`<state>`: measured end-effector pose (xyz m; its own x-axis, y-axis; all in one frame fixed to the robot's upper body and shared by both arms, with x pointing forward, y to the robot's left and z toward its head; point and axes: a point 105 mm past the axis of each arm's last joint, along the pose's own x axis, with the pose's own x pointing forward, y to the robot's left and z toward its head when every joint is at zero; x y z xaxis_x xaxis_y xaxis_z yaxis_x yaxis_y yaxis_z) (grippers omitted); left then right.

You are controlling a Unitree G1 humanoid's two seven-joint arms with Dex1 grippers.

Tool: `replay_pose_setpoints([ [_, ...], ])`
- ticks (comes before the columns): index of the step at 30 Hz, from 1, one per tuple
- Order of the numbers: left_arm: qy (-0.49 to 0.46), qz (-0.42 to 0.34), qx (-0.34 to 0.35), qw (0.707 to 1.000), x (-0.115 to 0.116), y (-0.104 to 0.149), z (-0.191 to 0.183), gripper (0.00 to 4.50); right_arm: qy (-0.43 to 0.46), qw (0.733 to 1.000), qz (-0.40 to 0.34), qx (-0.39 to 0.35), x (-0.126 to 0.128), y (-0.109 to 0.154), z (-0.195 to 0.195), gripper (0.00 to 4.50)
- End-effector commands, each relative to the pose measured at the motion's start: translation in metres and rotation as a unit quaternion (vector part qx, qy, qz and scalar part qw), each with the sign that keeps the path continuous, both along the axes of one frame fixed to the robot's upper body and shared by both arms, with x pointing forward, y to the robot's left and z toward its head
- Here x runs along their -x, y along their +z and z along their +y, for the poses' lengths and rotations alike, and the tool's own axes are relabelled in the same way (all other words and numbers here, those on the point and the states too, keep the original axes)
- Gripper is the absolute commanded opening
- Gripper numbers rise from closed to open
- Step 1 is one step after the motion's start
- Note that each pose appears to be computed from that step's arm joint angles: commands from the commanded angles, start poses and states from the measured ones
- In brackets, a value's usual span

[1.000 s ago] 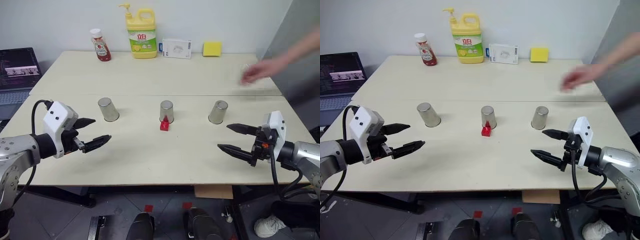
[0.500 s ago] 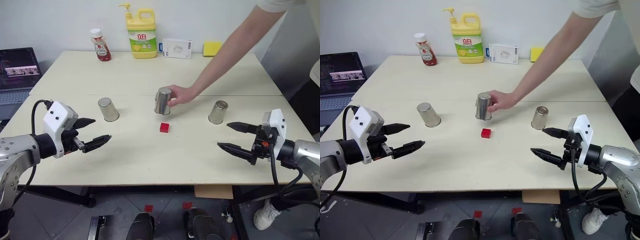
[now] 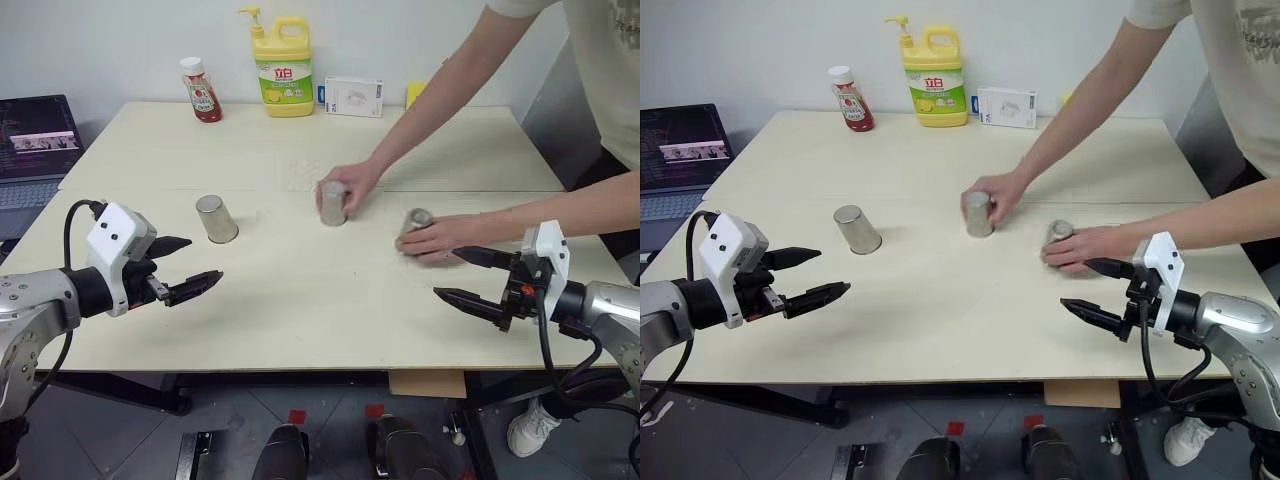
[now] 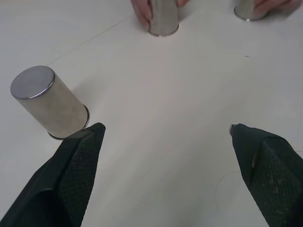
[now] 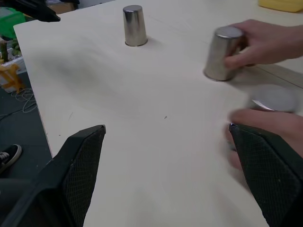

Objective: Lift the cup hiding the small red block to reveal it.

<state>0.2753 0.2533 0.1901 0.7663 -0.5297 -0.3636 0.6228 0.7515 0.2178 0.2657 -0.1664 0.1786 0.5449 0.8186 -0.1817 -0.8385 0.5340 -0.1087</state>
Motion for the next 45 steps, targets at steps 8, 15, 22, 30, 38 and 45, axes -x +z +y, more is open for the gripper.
replay_pose_setpoints([
  [8,-0.018,-0.018,-0.006,1.0,-0.002,0.009,-0.008,4.5,-0.001,0.999,-0.035,-0.01,-0.004,0.017,0.013,4.43],
  [15,-0.041,-0.021,0.001,0.999,-0.004,0.011,-0.02,4.5,-0.052,0.997,-0.051,-0.016,-0.017,0.014,0.005,4.43],
  [22,-0.097,-0.001,0.005,0.995,0.001,0.01,-0.045,4.5,-0.161,0.985,-0.057,0.026,-0.053,0.002,-0.004,4.43],
  [30,-0.16,0.014,0.008,0.987,0.004,0.008,-0.075,4.5,-0.237,0.971,0.001,0.003,-0.101,-0.012,0.0,4.43],
  [38,-0.158,0.02,0.005,0.987,0.002,0.002,-0.074,4.5,-0.29,0.957,0.023,-0.021,-0.137,-0.025,0.005,4.43],
  [45,-0.151,0.02,0.005,0.988,0.0,-0.001,-0.07,4.5,-0.304,0.952,0.016,-0.035,-0.161,-0.026,0.013,4.43],
])
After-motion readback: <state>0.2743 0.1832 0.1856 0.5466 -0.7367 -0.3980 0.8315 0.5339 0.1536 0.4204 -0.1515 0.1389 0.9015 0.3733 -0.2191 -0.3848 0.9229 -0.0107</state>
